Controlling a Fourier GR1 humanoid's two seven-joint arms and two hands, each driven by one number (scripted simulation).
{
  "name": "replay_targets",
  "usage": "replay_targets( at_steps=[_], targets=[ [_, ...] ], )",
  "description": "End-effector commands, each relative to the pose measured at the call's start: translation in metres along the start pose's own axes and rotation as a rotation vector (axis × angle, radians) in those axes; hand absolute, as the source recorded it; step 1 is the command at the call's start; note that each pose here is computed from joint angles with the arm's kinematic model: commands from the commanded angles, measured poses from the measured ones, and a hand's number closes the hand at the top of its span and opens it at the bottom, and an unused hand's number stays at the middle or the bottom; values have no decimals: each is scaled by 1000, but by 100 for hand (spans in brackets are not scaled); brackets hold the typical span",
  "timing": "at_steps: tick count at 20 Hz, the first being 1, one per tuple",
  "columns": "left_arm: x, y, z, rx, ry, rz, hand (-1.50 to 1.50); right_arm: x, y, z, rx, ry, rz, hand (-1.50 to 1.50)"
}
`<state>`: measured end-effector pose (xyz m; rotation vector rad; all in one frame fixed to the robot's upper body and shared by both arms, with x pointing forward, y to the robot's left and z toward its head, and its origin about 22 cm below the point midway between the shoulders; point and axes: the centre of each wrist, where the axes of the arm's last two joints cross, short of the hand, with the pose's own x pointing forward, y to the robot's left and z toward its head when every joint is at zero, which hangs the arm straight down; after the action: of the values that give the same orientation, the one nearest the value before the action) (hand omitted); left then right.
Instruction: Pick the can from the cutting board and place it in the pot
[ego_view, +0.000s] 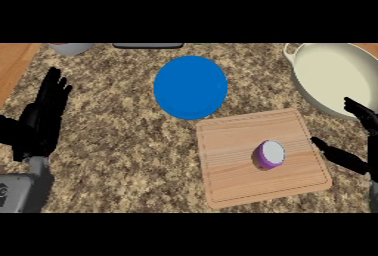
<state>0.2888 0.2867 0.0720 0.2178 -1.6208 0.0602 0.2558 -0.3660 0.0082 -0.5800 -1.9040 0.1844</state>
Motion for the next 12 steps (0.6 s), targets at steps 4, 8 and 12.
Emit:
replay_targets(
  at_steps=[4, 8, 12],
  targets=[
    [23, -9, 4, 1, 13, 5, 0, 40, -35, -5, 163, -34, 69, -150],
    [16, -12, 4, 4, 2, 5, 0, 63, -21, -13, 399, 85, 167, -150],
    [10, -4, 5, -7, 11, 13, 0, 83, -24, -23, 595, 188, 331, -150]
  ],
)
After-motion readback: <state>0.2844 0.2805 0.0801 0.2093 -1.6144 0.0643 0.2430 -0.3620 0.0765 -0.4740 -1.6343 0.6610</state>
